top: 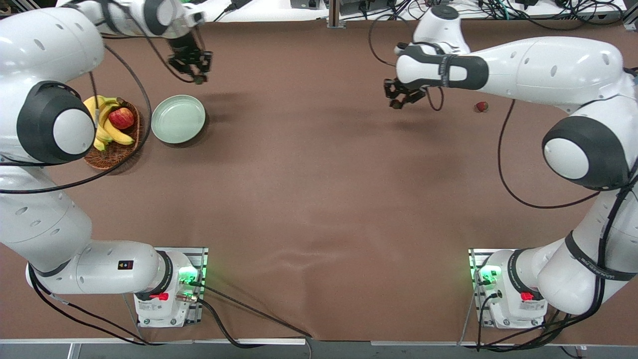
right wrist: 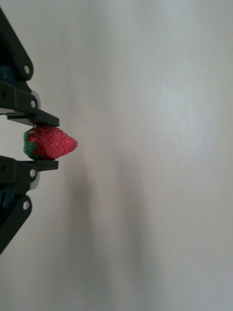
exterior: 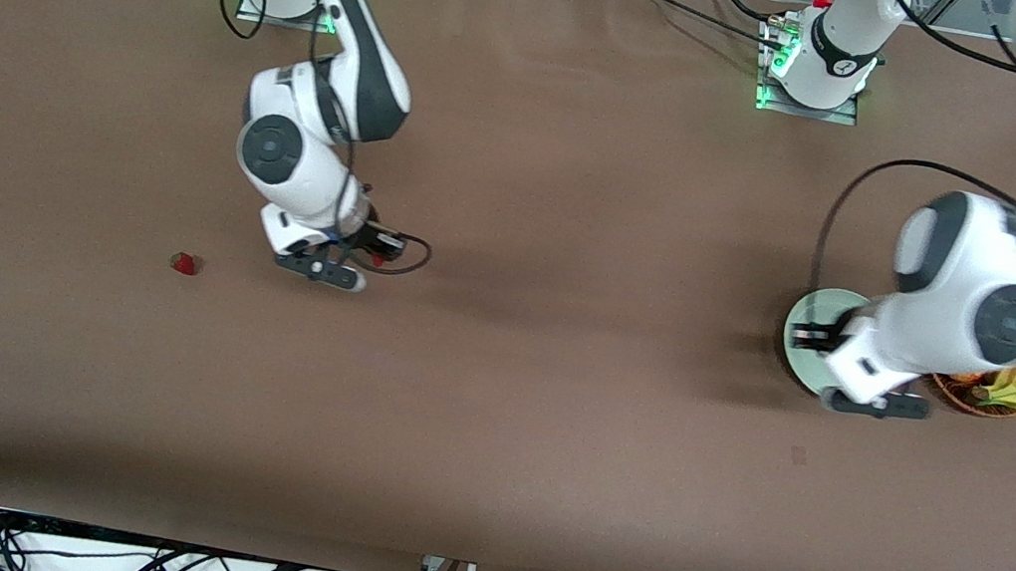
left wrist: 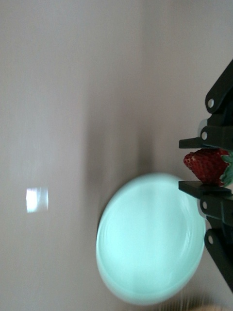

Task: Collect all strawberries into plate
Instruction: 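Drop the strawberry on the plate with the left gripper while the right gripper carries, then set the second strawberry mid-table with the right gripper while the left gripper returns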

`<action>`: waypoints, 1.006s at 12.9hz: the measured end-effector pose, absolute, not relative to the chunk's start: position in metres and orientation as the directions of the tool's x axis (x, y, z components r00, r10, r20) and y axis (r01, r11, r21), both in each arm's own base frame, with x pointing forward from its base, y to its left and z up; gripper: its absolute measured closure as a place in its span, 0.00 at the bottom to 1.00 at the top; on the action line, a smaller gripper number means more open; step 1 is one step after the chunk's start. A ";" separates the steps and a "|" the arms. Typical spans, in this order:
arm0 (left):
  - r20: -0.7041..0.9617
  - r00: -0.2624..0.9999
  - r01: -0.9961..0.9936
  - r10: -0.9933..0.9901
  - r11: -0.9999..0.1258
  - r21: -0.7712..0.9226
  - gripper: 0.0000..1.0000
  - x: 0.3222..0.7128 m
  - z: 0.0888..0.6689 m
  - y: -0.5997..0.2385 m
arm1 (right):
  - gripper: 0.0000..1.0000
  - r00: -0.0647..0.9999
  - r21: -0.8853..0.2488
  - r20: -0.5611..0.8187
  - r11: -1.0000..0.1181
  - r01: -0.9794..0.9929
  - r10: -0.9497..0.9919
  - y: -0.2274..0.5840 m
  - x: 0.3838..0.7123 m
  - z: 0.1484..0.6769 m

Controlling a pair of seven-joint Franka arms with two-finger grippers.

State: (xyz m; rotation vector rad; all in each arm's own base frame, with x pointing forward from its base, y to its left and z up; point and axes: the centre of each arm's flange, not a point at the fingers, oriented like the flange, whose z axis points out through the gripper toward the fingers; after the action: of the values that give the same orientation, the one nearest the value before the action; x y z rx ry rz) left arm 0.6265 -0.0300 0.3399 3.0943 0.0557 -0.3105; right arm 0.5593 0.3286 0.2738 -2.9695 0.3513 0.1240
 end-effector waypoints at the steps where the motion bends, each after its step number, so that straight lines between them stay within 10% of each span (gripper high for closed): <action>1: -0.206 0.979 0.004 -0.002 -1.000 0.027 0.69 0.623 0.331 0.007 | 0.68 0.960 -0.153 -0.103 -0.950 -0.274 -0.260 0.354 0.562 0.274; 11: -0.098 0.987 -0.126 -0.124 -0.992 -0.009 0.69 0.555 0.197 0.105 | 0.68 0.821 -0.369 -0.105 -0.745 -0.557 -0.561 0.605 0.485 0.197; 13: -0.088 0.987 -0.134 -0.132 -0.991 -0.012 0.52 0.558 0.201 0.105 | 0.64 0.810 -0.388 -0.095 -0.728 -0.565 -0.578 0.612 0.481 0.196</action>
State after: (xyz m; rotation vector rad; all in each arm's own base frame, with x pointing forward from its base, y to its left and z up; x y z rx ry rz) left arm 0.5579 0.1054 0.2012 3.1491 -0.2103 -0.1376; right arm 0.4807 0.6119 0.1962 -2.5939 0.8582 -0.0454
